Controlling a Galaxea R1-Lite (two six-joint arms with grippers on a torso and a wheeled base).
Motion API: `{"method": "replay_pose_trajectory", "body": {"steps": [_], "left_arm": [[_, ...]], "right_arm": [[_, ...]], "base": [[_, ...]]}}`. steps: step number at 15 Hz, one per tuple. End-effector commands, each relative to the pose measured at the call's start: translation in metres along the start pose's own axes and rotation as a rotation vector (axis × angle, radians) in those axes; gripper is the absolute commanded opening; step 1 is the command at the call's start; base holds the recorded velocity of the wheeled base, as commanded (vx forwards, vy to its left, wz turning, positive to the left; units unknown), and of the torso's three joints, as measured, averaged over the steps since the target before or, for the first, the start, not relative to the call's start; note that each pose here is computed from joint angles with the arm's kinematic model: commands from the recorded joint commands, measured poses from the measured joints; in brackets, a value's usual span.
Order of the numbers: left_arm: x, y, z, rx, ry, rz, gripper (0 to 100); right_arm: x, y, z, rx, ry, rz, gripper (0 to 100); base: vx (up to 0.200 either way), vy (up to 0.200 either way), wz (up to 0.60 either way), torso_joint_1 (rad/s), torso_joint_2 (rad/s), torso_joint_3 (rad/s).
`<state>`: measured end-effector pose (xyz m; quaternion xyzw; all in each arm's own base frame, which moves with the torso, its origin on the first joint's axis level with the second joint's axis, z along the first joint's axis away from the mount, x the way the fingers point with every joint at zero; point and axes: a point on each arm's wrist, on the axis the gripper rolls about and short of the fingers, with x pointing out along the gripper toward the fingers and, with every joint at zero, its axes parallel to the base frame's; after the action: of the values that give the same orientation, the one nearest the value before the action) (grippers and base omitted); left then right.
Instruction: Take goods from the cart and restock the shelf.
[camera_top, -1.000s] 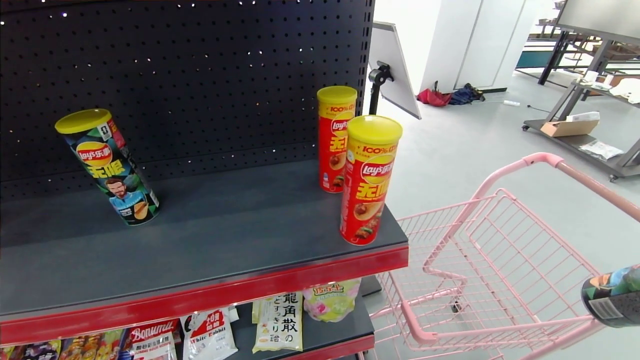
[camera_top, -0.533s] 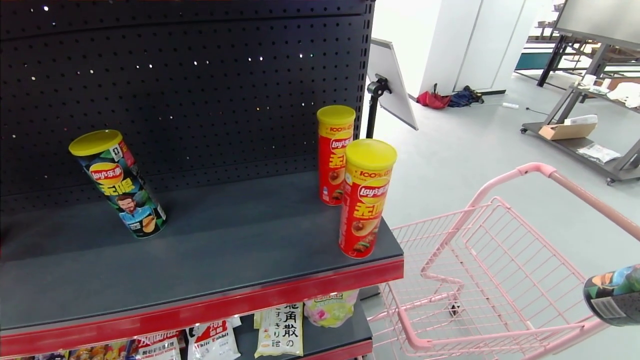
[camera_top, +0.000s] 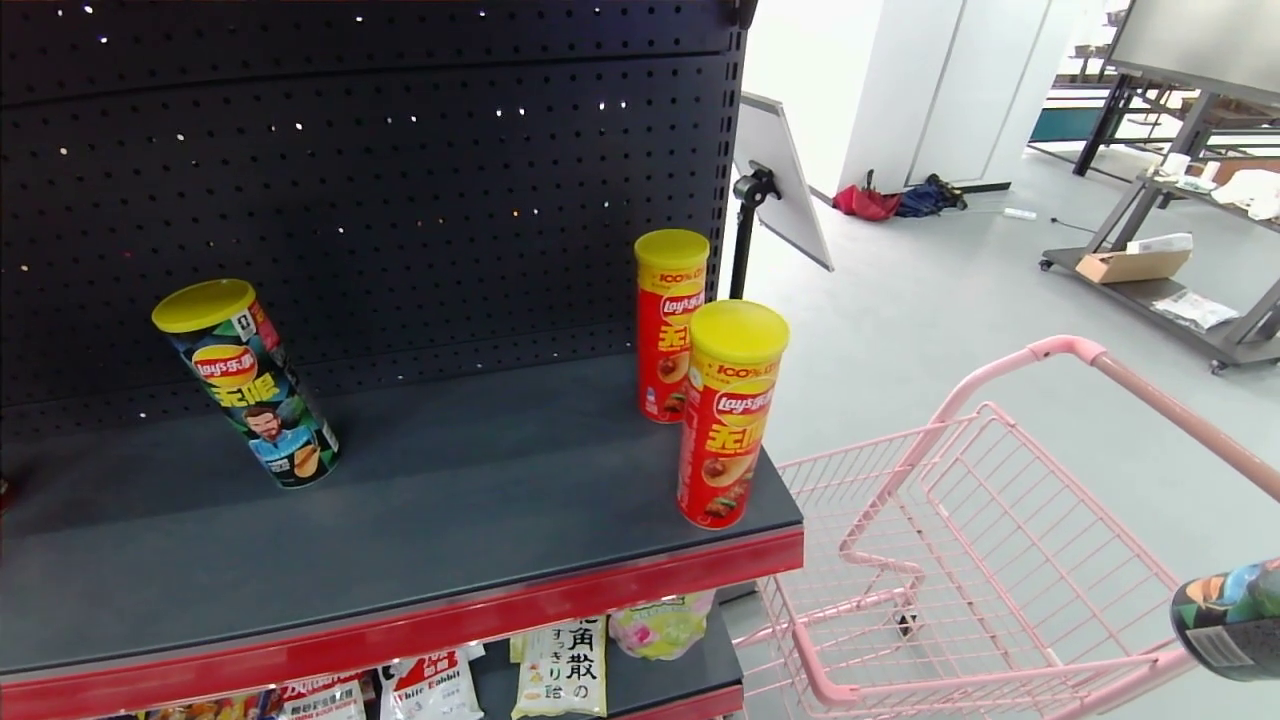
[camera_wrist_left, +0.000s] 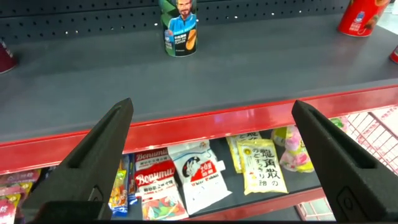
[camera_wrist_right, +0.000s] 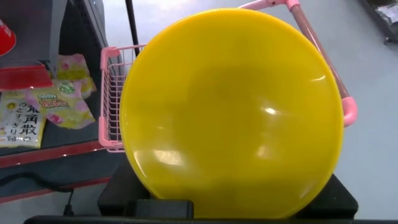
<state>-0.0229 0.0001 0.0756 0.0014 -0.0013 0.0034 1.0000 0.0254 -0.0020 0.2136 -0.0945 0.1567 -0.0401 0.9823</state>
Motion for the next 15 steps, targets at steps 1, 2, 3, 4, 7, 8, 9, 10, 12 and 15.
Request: {"method": "replay_pose_trajectory", "body": {"steps": [1,2,3,4,7,8,9,10,12,15], "left_arm": [[0.0001,0.0,0.0001,0.0,0.001,0.001,100],[0.0001,0.0,0.0001,0.0,0.001,0.001,100],[0.0001,0.0,0.0001,0.0,0.001,0.001,100],[0.0001,0.0,0.0001,0.0,0.001,0.001,100],[0.0001,0.0,0.0001,0.0,0.001,0.002,100],[0.0001,0.0,0.0001,0.0,0.001,0.001,100],[0.0001,0.0,0.0001,0.0,0.001,0.001,100],[0.0001,0.0,0.0001,0.0,0.001,0.001,100],[0.0001,0.0,0.0001,0.0,0.001,0.001,100],[0.0001,0.0,0.0001,0.0,0.001,0.001,100]], "right_arm": [[-0.0019,0.0002,-0.0039,-0.003,-0.005,0.0,0],[-0.0017,0.0002,-0.0042,-0.003,-0.003,-0.001,0],[-0.0017,0.0002,-0.0042,-0.003,-0.003,-0.001,0],[-0.0017,0.0002,-0.0042,-0.003,-0.003,-0.001,0],[-0.0012,0.0005,-0.0047,-0.004,0.001,0.003,0],[-0.0012,0.0005,-0.0047,-0.006,0.0,0.006,0],[-0.0012,0.0006,-0.0047,-0.007,0.0,0.007,0],[-0.0011,0.0007,-0.005,-0.007,0.001,0.007,0],[0.0005,0.0013,-0.0068,-0.008,0.006,0.008,0],[0.0015,0.002,-0.0112,-0.007,0.016,0.005,0]], "base": [[0.0,0.0,0.0,0.0,0.0,0.0],[0.0,0.0,0.0,0.0,0.0,0.0],[0.0,0.0,0.0,0.0,0.0,0.0],[0.0,0.0,0.6,0.007,0.0,-0.002],[0.0,0.0,0.6,0.005,-0.01,0.002],[0.0,0.0,0.0,0.0,0.0,0.0],[0.0,0.0,0.0,0.0,0.0,0.0],[0.0,0.0,0.0,0.0,0.0,0.0],[0.0,0.0,0.0,0.0,0.0,0.0],[0.0,0.0,0.0,0.0,0.0,0.0]]}}
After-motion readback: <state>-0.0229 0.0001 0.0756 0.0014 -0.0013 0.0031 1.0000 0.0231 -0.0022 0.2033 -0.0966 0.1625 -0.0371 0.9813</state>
